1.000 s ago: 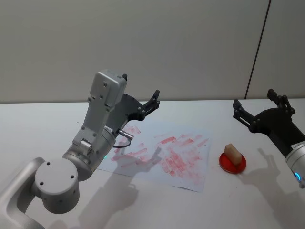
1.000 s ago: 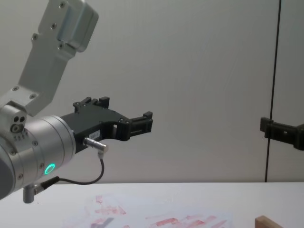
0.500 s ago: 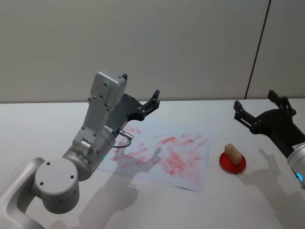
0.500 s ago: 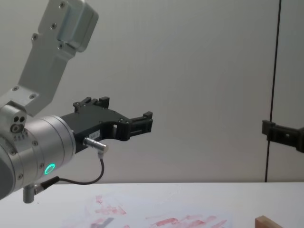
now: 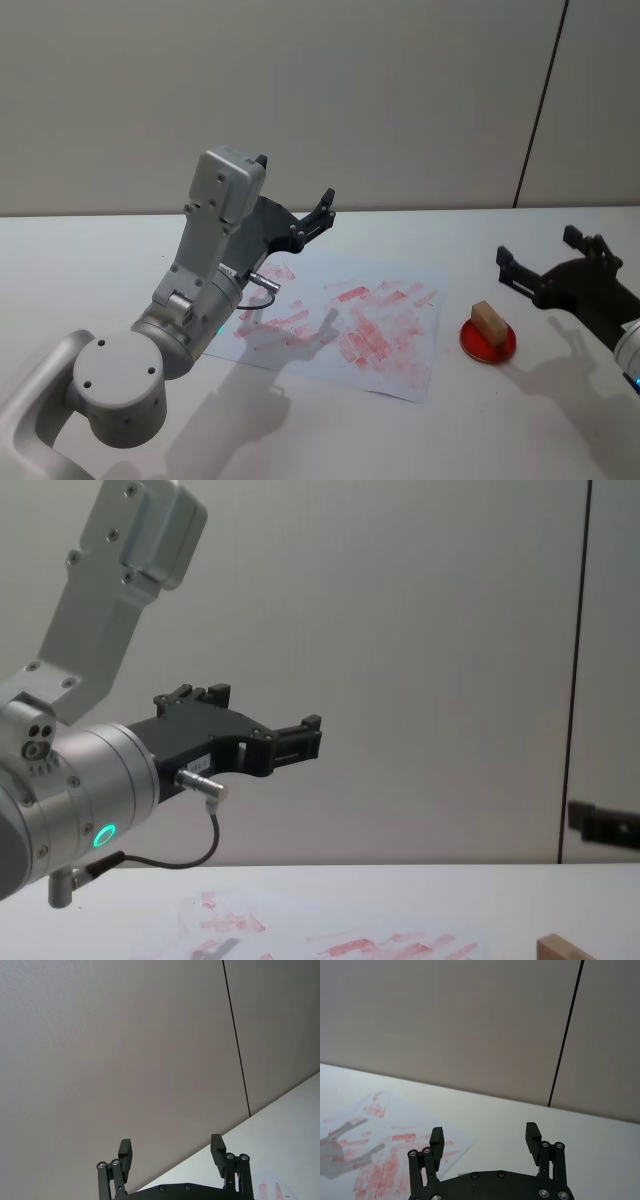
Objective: Use the one hand to pick up the stamp and affix it onto the A4 paper.
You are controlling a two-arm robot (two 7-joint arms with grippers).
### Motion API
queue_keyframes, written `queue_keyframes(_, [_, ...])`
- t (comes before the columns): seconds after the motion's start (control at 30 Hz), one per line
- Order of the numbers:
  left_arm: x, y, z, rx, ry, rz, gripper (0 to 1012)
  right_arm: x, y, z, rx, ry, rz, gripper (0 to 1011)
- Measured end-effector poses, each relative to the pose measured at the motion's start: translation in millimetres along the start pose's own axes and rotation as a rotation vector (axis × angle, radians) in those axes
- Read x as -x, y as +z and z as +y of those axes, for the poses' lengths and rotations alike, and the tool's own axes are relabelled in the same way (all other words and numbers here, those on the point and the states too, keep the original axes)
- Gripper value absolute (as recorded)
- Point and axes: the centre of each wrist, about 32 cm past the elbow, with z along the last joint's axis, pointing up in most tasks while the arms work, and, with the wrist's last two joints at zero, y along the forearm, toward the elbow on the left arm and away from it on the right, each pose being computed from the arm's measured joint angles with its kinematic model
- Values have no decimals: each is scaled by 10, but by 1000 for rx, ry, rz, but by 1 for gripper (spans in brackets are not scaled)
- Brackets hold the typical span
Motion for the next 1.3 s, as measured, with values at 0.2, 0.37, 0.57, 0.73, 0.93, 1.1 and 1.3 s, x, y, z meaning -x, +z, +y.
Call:
queue_keyframes(0.2, [0,0,0,0,0,0,1002,-48,-22,20,78,17,2,1003])
queue_keyframes(0.37, [0,0,0,0,0,0,1002,-82,-49,86,160,47,-7,1003])
queue_keyframes(0.57, [0,0,0,0,0,0,1001,-84,-93,168,230,77,-17,1003])
queue_keyframes(0.73, [0,0,0,0,0,0,1002,-70,-134,251,282,104,-25,1003])
queue_keyframes(0.93, [0,0,0,0,0,0,1001,-43,-176,326,320,121,-32,1002])
queue_keyframes(1.1, [0,0,0,0,0,0,1001,-25,-205,365,340,125,-41,1003])
queue_keyframes(1.3, [0,0,0,0,0,0,1001,-7,-235,403,358,127,-51,1003])
